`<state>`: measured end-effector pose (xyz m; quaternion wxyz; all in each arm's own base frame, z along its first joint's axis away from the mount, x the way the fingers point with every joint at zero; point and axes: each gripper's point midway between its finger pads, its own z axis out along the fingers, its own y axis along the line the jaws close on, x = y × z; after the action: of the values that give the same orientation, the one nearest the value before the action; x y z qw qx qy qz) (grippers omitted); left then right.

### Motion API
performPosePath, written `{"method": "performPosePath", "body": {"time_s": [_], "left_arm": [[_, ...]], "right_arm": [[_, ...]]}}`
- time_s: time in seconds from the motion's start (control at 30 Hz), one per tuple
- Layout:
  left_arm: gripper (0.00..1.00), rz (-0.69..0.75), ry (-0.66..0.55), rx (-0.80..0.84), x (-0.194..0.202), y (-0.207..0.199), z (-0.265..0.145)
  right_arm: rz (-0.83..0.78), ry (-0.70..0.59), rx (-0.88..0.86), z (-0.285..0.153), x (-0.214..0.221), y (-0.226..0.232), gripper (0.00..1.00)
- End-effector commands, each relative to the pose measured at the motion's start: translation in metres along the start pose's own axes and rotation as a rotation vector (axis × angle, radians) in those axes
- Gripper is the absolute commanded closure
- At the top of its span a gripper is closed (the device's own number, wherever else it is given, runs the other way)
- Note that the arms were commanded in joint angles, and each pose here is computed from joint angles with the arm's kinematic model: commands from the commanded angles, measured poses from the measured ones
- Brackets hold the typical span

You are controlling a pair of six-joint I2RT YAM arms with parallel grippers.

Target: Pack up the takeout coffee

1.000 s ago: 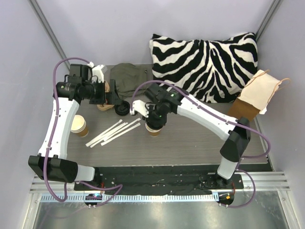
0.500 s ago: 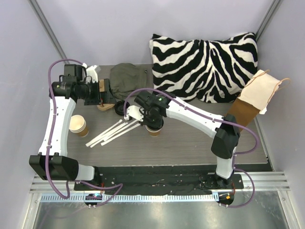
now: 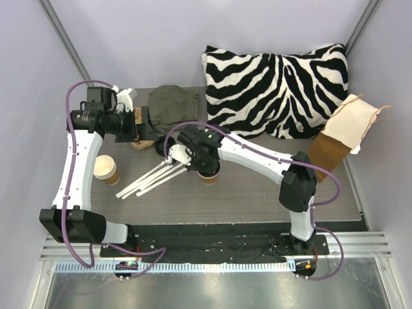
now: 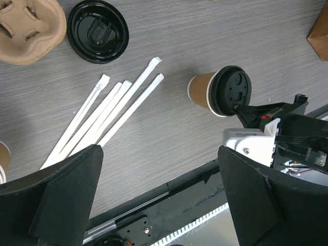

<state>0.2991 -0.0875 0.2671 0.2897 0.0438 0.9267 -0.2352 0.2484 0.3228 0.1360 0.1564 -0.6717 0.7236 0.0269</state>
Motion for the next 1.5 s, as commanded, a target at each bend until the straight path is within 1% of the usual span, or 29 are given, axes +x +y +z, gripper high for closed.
{"method": "performPosePath", "body": {"time_s": [0.0, 0.17, 0.23, 0.27, 0.37, 0.4, 0.5, 0.6, 0.7, 0.77, 0.8, 0.83, 0.87, 0.9, 0.93, 0.97, 1.0, 1.03, 1.07, 1.1, 1.13, 1.17, 1.2, 1.23, 1.3, 1.33, 1.37, 1.43, 1.47], "left_arm": [[0.00, 0.003, -0.012, 0.025, -0.003, -0.005, -0.004], [0.00, 0.005, -0.013, 0.031, -0.004, -0.006, -0.005], [0.00, 0.003, -0.012, 0.031, -0.004, -0.006, -0.004], [0.00, 0.005, -0.013, 0.032, -0.004, -0.006, -0.004], [0.00, 0.000, -0.004, 0.041, -0.003, -0.008, -0.004], [0.00, 0.000, -0.004, 0.041, -0.003, -0.008, -0.004], [0.00, -0.003, 0.002, 0.045, -0.002, -0.008, -0.004], [0.00, -0.006, 0.004, 0.068, -0.002, -0.012, -0.002], [0.00, -0.007, 0.003, 0.118, -0.001, -0.018, 0.000], [0.00, 0.006, -0.021, 0.202, -0.004, -0.031, 0.000], [0.02, -0.005, -0.007, 0.238, 0.004, -0.033, 0.006], [0.03, -0.010, -0.006, 0.320, 0.006, -0.045, 0.005], [0.08, -0.010, -0.037, 0.368, 0.003, -0.054, 0.004], [0.11, -0.042, -0.009, 0.429, 0.012, -0.060, 0.008], [0.16, -0.058, 0.004, 0.502, 0.015, -0.071, 0.007], [0.19, -0.028, -0.013, 0.546, 0.014, -0.082, 0.009], [0.23, -0.058, 0.003, 0.569, 0.017, -0.090, 0.010], [0.30, -0.070, 0.029, 0.585, 0.027, -0.092, 0.018], [0.34, -0.024, 0.025, 0.622, 0.029, -0.107, 0.023], [0.38, -0.035, 0.037, 0.636, 0.034, -0.113, 0.026], [0.46, -0.050, 0.058, 0.640, 0.042, -0.115, 0.036], [0.50, -0.020, 0.052, 0.661, 0.044, -0.126, 0.044], [0.55, -0.034, 0.065, 0.676, 0.045, -0.129, 0.052], [0.64, -0.091, 0.091, 0.688, 0.047, -0.134, 0.059], [0.70, -0.097, 0.111, 0.732, 0.050, -0.145, 0.071], [0.78, -0.133, 0.149, 0.731, 0.053, -0.146, 0.084], [0.81, -0.118, 0.165, 0.753, 0.056, -0.156, 0.087], [0.88, -0.147, 0.210, 0.758, 0.062, -0.160, 0.100], [0.90, -0.142, 0.217, 0.768, 0.064, -0.165, 0.103]], "right_arm": [[0.001, -0.047, 0.034, -0.011, -0.016, -0.003, 0.99], [-0.016, -0.034, 0.027, -0.009, -0.016, 0.000, 0.99], [-0.018, -0.023, 0.021, -0.006, -0.015, 0.003, 0.95], [-0.019, -0.025, 0.022, -0.007, -0.015, 0.002, 0.92], [-0.015, -0.011, 0.027, -0.004, -0.013, 0.002, 0.76], [-0.015, -0.011, 0.027, -0.004, -0.013, 0.002, 0.69], [-0.016, -0.025, 0.030, -0.008, -0.017, 0.001, 0.57], [-0.016, -0.058, 0.043, -0.022, -0.024, -0.003, 0.52], [-0.021, -0.124, 0.069, -0.047, -0.037, -0.010, 0.51], [-0.017, -0.202, 0.100, -0.075, -0.048, -0.015, 0.51], [0.000, -0.239, 0.084, -0.083, -0.050, -0.017, 0.51], [0.026, -0.268, 0.084, -0.092, -0.051, -0.020, 0.52], [0.047, -0.322, 0.086, -0.109, -0.053, -0.023, 0.53], [0.104, -0.361, 0.058, -0.115, -0.046, -0.034, 0.53], [0.175, -0.388, 0.027, -0.118, -0.042, -0.037, 0.54], [0.228, -0.411, -0.001, -0.121, -0.035, -0.044, 0.56], [0.308, -0.462, -0.062, -0.127, -0.024, -0.055, 0.57], [0.383, -0.468, -0.106, -0.123, -0.015, -0.058, 0.57], [0.428, -0.490, -0.138, -0.124, -0.010, -0.062, 0.58], [0.462, -0.517, -0.179, -0.125, -0.008, -0.062, 0.58], [0.527, -0.537, -0.250, -0.119, 0.003, -0.062, 0.59], [0.584, -0.574, -0.287, -0.117, 0.001, -0.065, 0.61], [0.619, -0.596, -0.321, -0.114, 0.002, -0.065, 0.62], [0.671, -0.607, -0.397, -0.106, 0.007, -0.056, 0.64], [0.738, -0.654, -0.447, -0.101, 0.000, -0.057, 0.68], [0.771, -0.651, -0.508, -0.092, 0.003, -0.045, 0.69], [0.752, -0.705, -0.496, -0.091, -0.004, -0.051, 0.72], [0.867, -0.691, -0.562, -0.078, -0.001, -0.040, 0.75], [0.862, -0.743, -0.553, -0.082, -0.007, -0.045, 0.78]]}}
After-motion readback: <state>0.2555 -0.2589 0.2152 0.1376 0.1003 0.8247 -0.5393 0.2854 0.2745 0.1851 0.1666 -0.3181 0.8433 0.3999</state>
